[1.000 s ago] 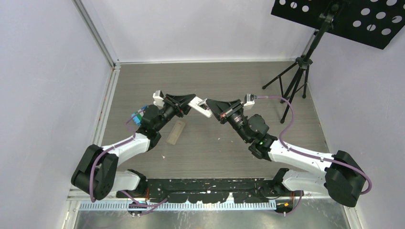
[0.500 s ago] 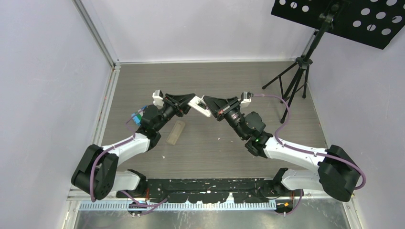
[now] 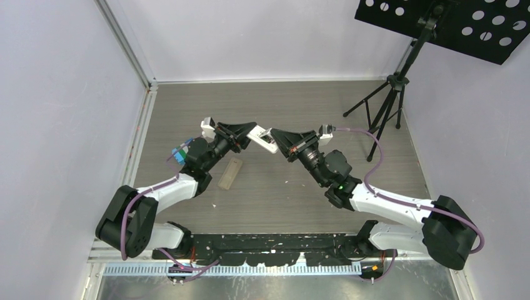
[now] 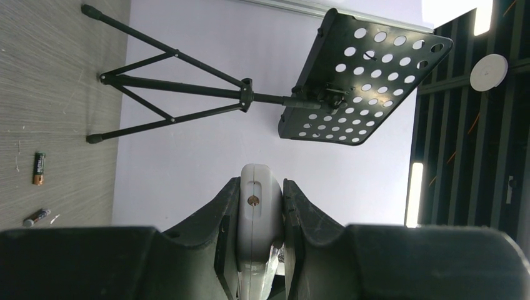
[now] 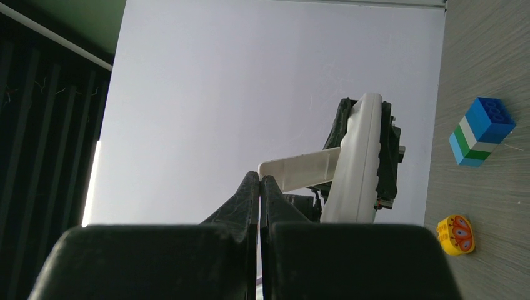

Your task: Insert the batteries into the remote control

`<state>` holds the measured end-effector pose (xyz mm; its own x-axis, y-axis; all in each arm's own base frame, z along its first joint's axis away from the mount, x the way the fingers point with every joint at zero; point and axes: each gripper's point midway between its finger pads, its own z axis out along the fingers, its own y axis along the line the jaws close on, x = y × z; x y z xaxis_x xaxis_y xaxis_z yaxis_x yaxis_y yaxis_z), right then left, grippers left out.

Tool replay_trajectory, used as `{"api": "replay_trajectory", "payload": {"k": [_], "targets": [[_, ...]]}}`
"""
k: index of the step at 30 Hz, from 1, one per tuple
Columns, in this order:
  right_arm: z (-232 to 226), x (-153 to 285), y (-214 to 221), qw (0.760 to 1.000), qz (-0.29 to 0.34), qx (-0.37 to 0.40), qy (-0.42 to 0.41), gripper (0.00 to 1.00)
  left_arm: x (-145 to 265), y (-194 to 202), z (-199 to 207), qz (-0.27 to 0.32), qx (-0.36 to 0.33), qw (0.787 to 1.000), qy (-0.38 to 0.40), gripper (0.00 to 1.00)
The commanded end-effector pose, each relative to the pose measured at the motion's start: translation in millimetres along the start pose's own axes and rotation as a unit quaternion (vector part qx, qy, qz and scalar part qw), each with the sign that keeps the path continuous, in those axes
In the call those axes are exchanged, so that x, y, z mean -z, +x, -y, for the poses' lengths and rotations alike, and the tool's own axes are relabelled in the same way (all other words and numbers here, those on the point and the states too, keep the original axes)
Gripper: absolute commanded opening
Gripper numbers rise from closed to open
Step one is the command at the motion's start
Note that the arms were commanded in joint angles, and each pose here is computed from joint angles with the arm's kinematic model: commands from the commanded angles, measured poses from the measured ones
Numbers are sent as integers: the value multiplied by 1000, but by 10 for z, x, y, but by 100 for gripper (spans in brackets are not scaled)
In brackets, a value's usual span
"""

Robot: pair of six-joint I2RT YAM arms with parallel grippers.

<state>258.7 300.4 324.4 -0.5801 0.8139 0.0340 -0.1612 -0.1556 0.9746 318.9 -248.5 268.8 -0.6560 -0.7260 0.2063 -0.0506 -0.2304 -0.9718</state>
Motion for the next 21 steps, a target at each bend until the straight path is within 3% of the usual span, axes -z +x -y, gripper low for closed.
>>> {"api": "replay_trajectory", "payload": {"k": [1,6,15,21], "targets": [[87,94,-28,1000,-1,24,15,0,23,79,286,-14,-2,998,53,0],[162,179,-16,999,-11,41,34,1,14,71,279,-12,-4,999,51,0],[155,259,-62,995,-7,70,64,20,-3,56,239,-9,-14,999,43,0],[183,285,-74,993,-8,81,85,28,-16,64,228,-11,-21,999,39,0]]}}
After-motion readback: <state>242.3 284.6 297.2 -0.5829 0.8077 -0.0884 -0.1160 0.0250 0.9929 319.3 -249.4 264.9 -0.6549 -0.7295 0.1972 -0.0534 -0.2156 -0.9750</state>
